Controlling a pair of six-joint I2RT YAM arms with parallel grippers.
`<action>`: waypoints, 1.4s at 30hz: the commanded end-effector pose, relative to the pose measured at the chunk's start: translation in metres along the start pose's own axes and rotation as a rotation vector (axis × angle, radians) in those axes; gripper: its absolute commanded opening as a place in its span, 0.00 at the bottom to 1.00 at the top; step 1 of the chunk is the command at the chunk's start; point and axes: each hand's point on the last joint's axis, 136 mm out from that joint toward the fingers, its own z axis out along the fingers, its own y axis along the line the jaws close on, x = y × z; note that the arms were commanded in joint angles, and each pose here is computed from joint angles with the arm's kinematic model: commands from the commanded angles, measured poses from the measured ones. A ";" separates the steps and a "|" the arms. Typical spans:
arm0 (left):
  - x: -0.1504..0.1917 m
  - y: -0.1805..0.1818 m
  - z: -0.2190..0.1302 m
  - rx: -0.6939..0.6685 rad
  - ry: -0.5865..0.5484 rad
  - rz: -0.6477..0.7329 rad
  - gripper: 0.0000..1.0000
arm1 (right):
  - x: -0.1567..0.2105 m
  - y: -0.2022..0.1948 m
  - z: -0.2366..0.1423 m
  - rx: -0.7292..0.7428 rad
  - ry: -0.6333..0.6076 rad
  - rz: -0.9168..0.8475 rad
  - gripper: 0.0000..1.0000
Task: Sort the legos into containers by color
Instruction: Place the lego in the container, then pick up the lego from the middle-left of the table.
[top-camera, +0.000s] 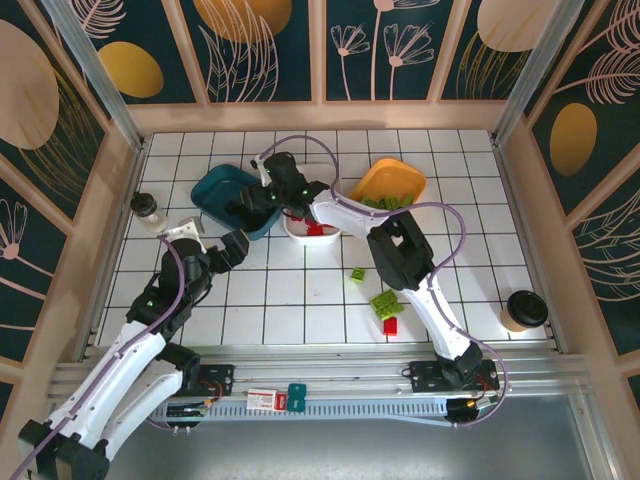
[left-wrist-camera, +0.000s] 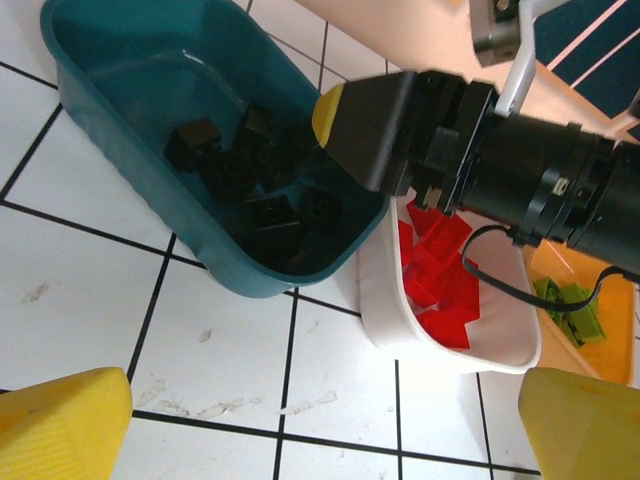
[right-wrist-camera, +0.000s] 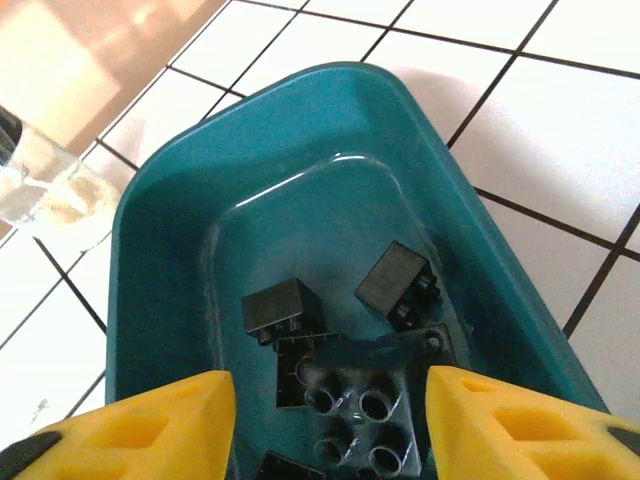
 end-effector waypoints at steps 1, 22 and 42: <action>0.010 -0.002 0.004 0.016 0.045 -0.005 0.99 | -0.036 0.014 -0.022 -0.024 -0.089 0.011 0.57; 0.127 -0.108 0.078 0.206 0.360 0.225 0.86 | 0.103 -0.078 -0.264 0.408 -0.186 0.194 0.62; 0.262 -0.169 0.143 0.134 0.541 0.680 0.63 | 0.137 -0.122 -0.388 0.626 -0.340 0.322 0.64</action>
